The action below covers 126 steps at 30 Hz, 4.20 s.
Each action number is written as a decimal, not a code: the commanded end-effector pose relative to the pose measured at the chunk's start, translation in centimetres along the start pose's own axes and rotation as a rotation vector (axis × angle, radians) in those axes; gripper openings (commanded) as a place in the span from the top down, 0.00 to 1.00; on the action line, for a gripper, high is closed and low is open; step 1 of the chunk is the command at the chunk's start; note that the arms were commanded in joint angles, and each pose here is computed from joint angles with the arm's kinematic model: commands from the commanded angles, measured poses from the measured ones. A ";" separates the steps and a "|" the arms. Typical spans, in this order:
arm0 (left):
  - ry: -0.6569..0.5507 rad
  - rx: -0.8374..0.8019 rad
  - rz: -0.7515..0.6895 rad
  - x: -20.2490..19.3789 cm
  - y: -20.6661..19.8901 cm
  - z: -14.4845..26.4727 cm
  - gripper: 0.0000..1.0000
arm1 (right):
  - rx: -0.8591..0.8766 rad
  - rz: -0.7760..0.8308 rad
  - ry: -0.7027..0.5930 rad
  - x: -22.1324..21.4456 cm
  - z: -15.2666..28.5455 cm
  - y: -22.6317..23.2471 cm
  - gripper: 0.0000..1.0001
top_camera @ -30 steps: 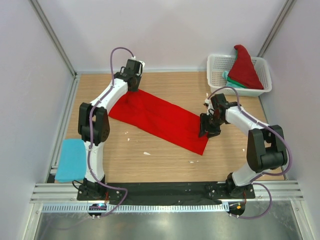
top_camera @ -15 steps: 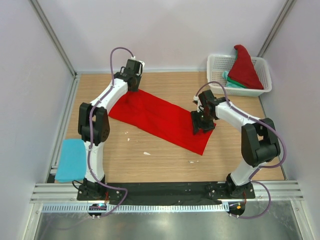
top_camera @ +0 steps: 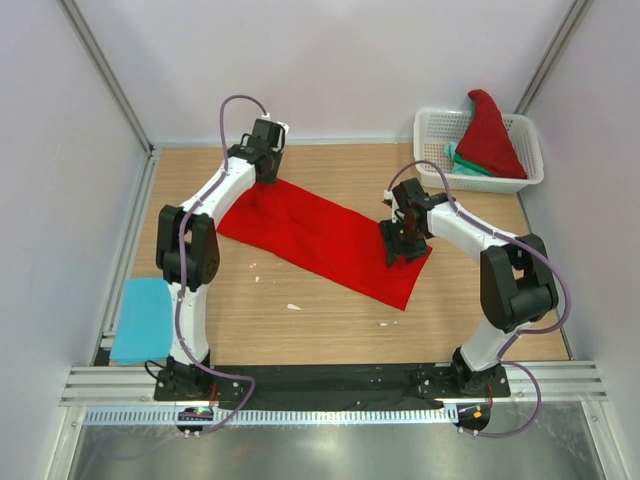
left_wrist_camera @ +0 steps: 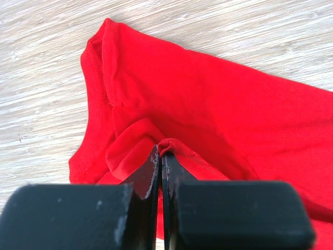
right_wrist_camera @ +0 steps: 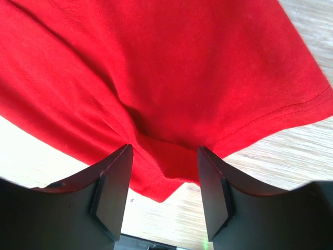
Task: Fold and stack the t-shirts
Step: Fold the tshirt
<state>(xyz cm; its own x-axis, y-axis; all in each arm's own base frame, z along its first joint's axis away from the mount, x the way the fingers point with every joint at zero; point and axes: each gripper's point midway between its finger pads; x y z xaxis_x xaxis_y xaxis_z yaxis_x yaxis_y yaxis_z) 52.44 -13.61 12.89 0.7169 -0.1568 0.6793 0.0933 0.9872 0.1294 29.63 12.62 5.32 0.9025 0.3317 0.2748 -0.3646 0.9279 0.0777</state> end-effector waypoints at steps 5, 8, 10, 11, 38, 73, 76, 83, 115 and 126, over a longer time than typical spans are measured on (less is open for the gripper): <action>-0.046 0.001 0.036 1.3 0.0 0.8 1.00 | 0.005 -0.095 -0.152 0.6 2.1 -0.6 0.48; -0.043 0.000 0.040 1.2 -0.1 0.8 1.00 | 0.023 -0.137 -0.244 0.7 3.4 -1.3 0.53; -0.040 0.002 0.039 1.1 0.0 0.7 1.00 | 0.037 -0.137 -0.303 0.5 3.8 -1.6 0.48; -0.042 0.002 0.041 1.1 0.0 0.8 1.00 | 0.042 -0.148 -0.331 0.4 4.0 -2.0 0.45; -0.014 -0.028 0.061 0.2 -0.8 0.0 1.00 | 0.080 -0.293 -0.383 -2.1 2.2 -3.3 0.45; -0.004 -0.033 0.091 -0.1 -0.8 0.6 1.00 | 0.135 -1.585 -0.270 -2.4 3.2 -4.0 0.53; 0.004 -0.040 0.092 -0.4 -1.0 0.5 1.00 | 0.095 -1.602 -0.257 -2.7 2.8 -4.2 0.51; -0.004 -0.033 0.091 -0.1 -0.8 0.5 1.00 | 0.088 -1.637 -0.228 -3.0 1.9 -4.1 0.53; -0.030 0.073 0.102 0.5 1.5 2.5 1.00 | 0.043 -1.641 -0.059 -7.4 -0.4 -1.8 0.99; -0.048 0.111 0.099 1.2 2.2 2.6 1.00 | 0.047 -1.644 -0.087 -7.0 -0.2 -2.1 0.99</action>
<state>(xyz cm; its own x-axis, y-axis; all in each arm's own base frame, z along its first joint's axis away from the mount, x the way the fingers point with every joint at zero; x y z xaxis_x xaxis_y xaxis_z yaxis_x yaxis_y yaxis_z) 50.95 -11.99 12.49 0.7413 -0.0867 0.6655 -0.0153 0.9892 0.1459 24.04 8.52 2.62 0.2918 -0.9520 -0.0923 0.9098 0.2465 0.3339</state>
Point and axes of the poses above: each gripper's point midway between its finger pads, its own z axis back along the fingers, its own y axis along the line the jaws close on, x = y × z, and after that the axes turned 8 degrees about z, right-handed
